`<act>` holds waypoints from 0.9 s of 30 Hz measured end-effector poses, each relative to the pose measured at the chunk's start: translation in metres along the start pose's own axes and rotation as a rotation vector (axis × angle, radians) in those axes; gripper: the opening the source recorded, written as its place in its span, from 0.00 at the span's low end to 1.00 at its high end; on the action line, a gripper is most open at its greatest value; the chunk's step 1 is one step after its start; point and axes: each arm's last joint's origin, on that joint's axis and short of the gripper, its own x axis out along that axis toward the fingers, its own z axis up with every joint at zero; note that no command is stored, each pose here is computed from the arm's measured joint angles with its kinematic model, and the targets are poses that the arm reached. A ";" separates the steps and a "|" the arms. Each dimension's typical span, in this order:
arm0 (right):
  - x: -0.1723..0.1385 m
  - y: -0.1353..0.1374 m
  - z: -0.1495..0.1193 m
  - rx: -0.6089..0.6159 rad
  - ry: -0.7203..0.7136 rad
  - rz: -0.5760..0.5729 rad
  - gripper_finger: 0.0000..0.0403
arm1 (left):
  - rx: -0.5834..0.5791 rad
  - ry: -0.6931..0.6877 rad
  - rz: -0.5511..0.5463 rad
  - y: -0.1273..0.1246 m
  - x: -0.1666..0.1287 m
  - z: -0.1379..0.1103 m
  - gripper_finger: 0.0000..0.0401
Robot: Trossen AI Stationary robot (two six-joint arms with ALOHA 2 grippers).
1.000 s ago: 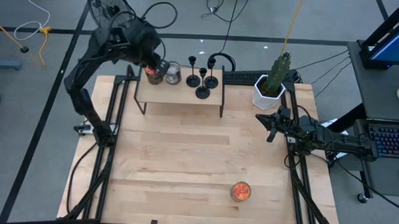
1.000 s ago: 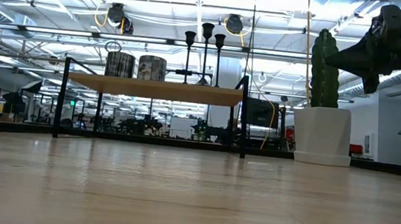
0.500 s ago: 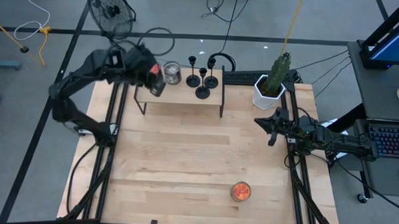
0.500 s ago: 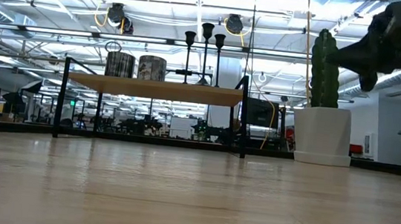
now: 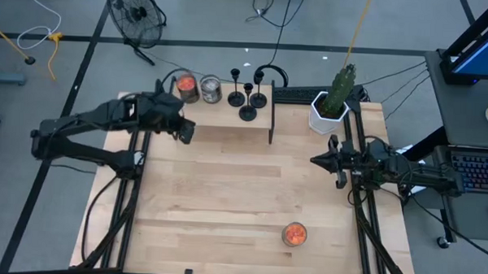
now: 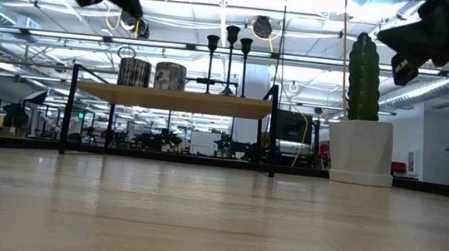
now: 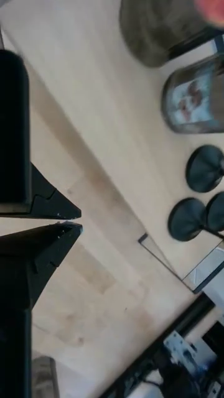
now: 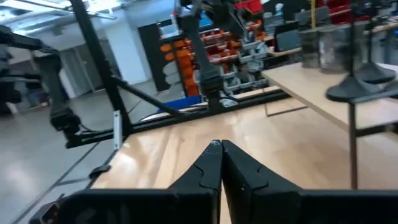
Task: Pick & Place candle stick holders
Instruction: Put the orange scented candle on the shelf
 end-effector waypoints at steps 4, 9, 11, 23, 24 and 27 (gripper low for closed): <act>0.004 0.004 0.008 0.003 0.033 0.060 0.00 | -0.003 -0.032 -0.053 0.009 0.004 -0.024 0.06; 0.012 0.010 0.021 -0.006 0.118 0.093 0.00 | 0.004 -0.083 -0.119 0.020 0.008 -0.050 0.06; 0.016 0.014 0.028 -0.017 0.166 0.104 0.00 | 0.005 -0.105 -0.125 0.025 0.009 -0.059 0.06; 0.041 0.044 0.062 -0.070 0.479 0.046 0.00 | 0.055 -0.180 -0.164 0.036 0.001 -0.092 0.06; 0.044 0.048 0.065 -0.071 0.488 0.044 0.00 | 0.058 -0.184 -0.167 0.037 0.000 -0.094 0.06; 0.053 0.058 0.068 -0.068 0.522 0.050 0.00 | 0.069 -0.189 -0.179 0.040 -0.001 -0.102 0.06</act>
